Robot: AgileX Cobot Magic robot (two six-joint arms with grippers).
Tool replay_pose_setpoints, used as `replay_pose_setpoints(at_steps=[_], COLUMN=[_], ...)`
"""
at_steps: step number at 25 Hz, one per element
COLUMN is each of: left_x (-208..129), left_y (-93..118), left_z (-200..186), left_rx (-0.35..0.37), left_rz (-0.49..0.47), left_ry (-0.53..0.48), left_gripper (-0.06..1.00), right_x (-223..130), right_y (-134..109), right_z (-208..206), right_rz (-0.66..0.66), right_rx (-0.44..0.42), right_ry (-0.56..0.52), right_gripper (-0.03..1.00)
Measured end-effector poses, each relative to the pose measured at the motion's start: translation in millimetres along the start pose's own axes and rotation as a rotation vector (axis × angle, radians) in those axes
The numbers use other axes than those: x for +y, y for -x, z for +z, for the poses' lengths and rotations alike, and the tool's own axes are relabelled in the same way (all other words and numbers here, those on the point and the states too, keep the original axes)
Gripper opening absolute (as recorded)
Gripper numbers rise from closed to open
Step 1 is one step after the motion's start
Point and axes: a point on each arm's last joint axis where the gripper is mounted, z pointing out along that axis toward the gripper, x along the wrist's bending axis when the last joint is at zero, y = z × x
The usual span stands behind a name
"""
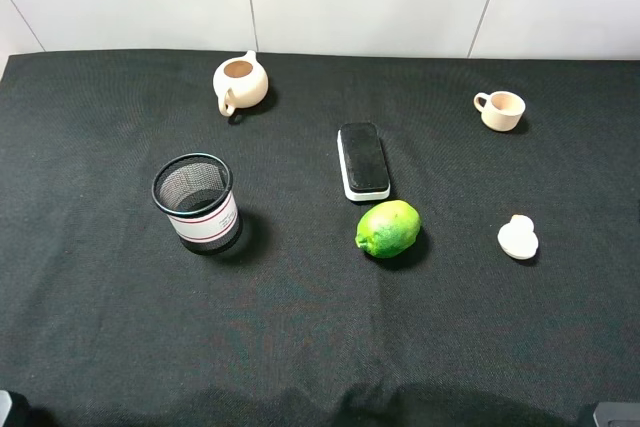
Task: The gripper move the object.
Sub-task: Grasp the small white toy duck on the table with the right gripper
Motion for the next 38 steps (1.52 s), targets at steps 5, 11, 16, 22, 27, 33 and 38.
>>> replay_pose_setpoints(at_steps=[5,11,16,22,27,33,38], left_x=[0.0,0.0,0.0,0.0,0.0,0.0,0.0], left_y=[0.0,0.0,0.0,0.0,0.0,0.0,0.0], left_z=[0.0,0.0,0.0,0.0,0.0,0.0,0.0], left_rx=[0.0,0.0,0.0,0.0,0.0,0.0,0.0], left_rz=[0.0,0.0,0.0,0.0,0.0,0.0,0.0], left_ry=[0.0,0.0,0.0,0.0,0.0,0.0,0.0], left_gripper=[0.99,0.99,0.99,0.99,0.99,0.99,0.99], right_x=[15.4,27.1,33.0,37.5,38.0,39.1,38.4], right_y=[0.7,-1.3,-1.5,-1.5,-1.4,-7.6,-17.1], right_z=[21.2,46.8,64.6,83.6,96.2,108.1,127.2], right_rz=[0.01,0.025,0.04,0.063,0.072,0.045,0.002], right_rx=[0.008,0.048,0.061,0.072,0.078,0.088,0.079], right_ry=[-0.124,-0.202,-0.245,-0.292,-0.34,-0.361,-0.4], right_gripper=[0.69,0.69,0.69,0.69,0.69,0.69,0.69])
